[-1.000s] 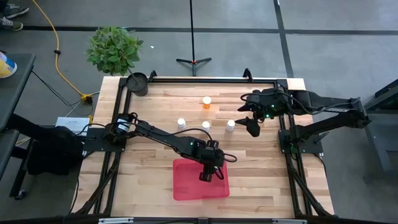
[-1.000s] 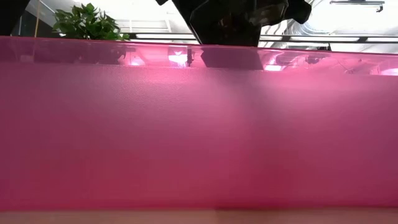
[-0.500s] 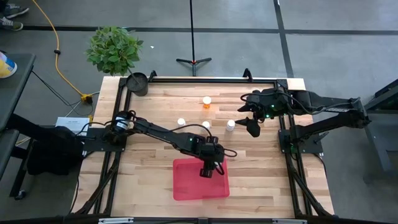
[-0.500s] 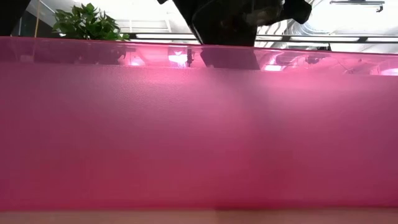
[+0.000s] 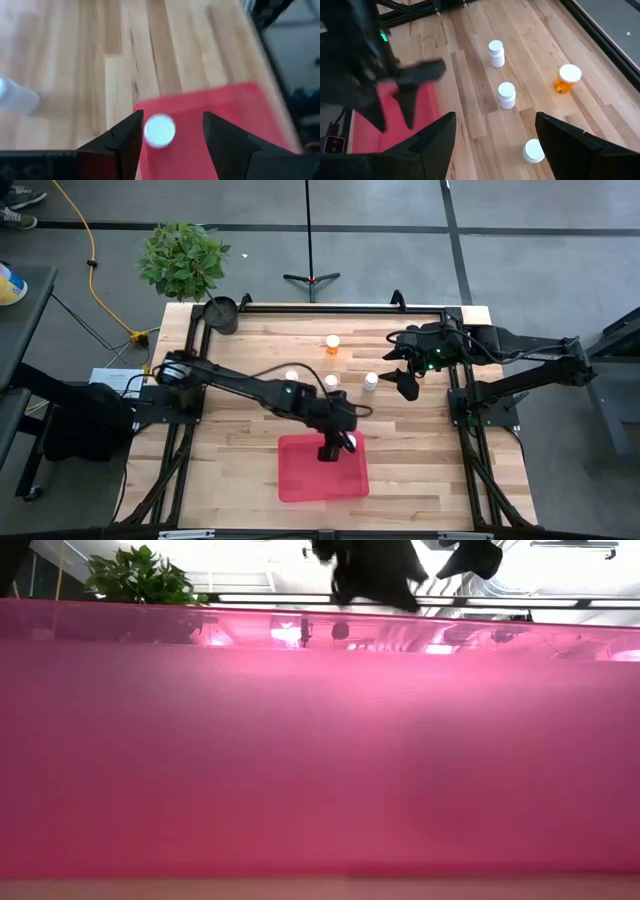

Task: Pick and place pill bottles into a basket
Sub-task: Put the white medicine bottle into the red container

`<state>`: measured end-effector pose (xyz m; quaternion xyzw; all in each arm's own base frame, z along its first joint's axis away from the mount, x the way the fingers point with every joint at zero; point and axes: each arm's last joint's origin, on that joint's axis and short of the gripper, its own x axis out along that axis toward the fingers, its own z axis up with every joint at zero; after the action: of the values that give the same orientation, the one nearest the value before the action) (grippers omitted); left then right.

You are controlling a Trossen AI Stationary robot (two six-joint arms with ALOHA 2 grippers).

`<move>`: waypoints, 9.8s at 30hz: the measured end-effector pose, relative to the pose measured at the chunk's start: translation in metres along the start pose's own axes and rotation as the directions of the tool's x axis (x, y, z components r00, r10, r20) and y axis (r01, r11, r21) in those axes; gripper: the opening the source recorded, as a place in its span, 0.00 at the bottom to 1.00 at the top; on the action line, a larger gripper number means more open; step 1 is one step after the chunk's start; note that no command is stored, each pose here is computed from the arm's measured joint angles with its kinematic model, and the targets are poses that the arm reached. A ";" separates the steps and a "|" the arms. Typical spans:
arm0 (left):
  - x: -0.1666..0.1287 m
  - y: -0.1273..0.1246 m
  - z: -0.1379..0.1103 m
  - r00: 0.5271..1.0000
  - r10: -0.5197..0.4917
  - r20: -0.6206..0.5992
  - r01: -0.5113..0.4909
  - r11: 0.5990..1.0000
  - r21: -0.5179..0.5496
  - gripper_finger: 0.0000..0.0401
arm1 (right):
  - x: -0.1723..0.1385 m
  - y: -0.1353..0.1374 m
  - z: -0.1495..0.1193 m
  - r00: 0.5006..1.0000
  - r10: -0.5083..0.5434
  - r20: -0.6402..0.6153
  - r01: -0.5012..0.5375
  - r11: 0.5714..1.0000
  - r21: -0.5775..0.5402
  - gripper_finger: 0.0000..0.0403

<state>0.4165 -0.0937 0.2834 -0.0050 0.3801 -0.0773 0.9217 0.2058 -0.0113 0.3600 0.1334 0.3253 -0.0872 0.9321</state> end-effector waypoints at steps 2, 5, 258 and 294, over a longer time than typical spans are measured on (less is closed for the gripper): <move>-0.019 0.000 0.008 0.999 0.009 0.051 -0.009 1.000 -0.003 0.59 | 0.000 0.000 0.000 1.000 0.000 -0.001 0.000 1.000 0.000 0.65; -0.047 0.001 0.017 0.990 0.063 0.126 -0.063 0.998 0.001 0.59 | 0.000 0.000 0.000 1.000 0.002 -0.002 -0.002 1.000 0.000 0.65; -0.289 0.047 -0.263 0.621 0.403 0.672 0.075 0.823 -0.563 0.59 | 0.096 -0.187 -0.117 0.860 -0.263 -0.438 0.507 0.537 0.674 0.38; -0.289 0.046 -0.263 0.634 0.366 0.681 0.078 0.846 -0.528 0.59 | 0.079 -0.146 -0.008 0.912 -0.269 -0.310 0.403 0.724 0.560 0.39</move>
<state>0.0365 0.0066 0.2953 -0.2493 -0.0374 0.1128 0.9611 0.2254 -0.1538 0.2759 0.3747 0.3931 -0.3416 0.7670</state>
